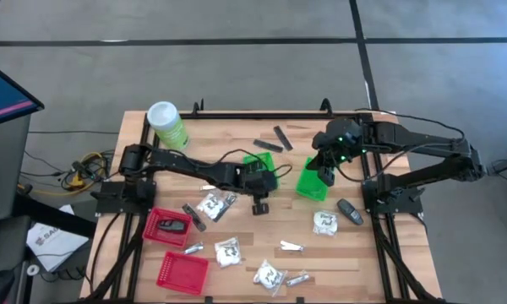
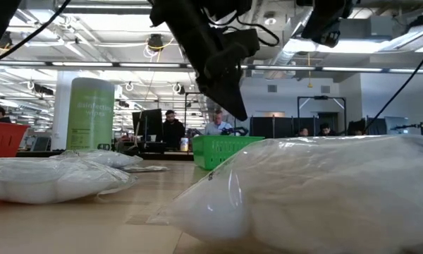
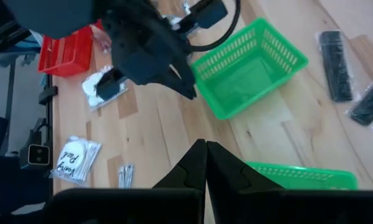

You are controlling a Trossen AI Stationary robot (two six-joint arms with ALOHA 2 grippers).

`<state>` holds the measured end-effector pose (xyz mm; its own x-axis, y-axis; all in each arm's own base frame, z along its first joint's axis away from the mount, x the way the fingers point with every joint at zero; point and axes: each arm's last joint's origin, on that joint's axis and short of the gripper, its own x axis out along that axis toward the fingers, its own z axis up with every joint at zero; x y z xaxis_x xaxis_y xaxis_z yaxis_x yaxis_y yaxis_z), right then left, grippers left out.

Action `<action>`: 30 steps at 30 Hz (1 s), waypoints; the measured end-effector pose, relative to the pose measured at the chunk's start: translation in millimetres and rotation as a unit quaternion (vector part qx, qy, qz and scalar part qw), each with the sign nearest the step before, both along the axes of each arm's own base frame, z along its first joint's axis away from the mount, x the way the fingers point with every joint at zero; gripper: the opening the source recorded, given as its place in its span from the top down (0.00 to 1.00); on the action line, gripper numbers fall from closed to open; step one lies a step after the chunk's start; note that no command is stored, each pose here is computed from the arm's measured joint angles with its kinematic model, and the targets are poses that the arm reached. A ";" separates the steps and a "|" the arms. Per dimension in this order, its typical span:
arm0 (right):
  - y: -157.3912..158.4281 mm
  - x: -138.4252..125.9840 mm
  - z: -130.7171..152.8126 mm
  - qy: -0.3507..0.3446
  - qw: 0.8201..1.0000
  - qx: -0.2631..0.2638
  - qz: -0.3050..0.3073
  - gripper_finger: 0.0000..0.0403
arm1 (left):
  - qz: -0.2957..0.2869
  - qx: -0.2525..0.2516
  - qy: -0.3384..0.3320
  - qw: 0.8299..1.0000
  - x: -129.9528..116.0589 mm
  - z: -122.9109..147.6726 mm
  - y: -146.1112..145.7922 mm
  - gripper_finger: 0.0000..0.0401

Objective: Pick & Place Travel size toiletries
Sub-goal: Move the left green basket to the top left of the table

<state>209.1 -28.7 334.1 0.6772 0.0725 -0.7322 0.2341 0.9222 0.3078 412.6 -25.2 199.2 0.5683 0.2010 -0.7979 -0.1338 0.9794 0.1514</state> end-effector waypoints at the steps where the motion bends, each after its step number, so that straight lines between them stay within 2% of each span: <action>1: 0.2 0.2 -0.3 0.001 1.000 0.001 0.001 1.00 | -0.001 0.001 0.003 1.000 -0.6 -0.1 -0.6 0.96; 5: 0.7 1.9 -0.9 0.001 1.000 0.003 0.002 1.00 | -0.003 -0.004 0.004 1.000 -0.7 -0.1 0.1 0.83; 10: 0.7 1.7 -0.8 0.001 1.000 0.005 0.000 1.00 | 0.004 0.035 0.006 0.999 -0.9 0.3 2.7 0.59; 13: 0.7 1.6 -0.7 0.001 1.000 0.005 0.000 1.00 | 0.001 0.012 0.010 1.000 -0.8 -0.4 9.5 0.48; 16: 0.7 1.6 -0.7 0.001 1.000 0.005 0.000 1.00 | -0.001 -0.002 0.020 1.000 -2.0 -1.7 14.4 0.41; 20: 0.8 1.6 -0.7 0.001 1.000 0.007 0.001 1.00 | 0.001 0.007 0.039 0.999 -5.2 -3.8 13.3 0.40; 30: 1.1 3.0 0.7 -0.010 1.000 0.012 0.008 1.00 | 0.010 0.007 0.062 0.998 -7.6 -15.9 21.0 0.49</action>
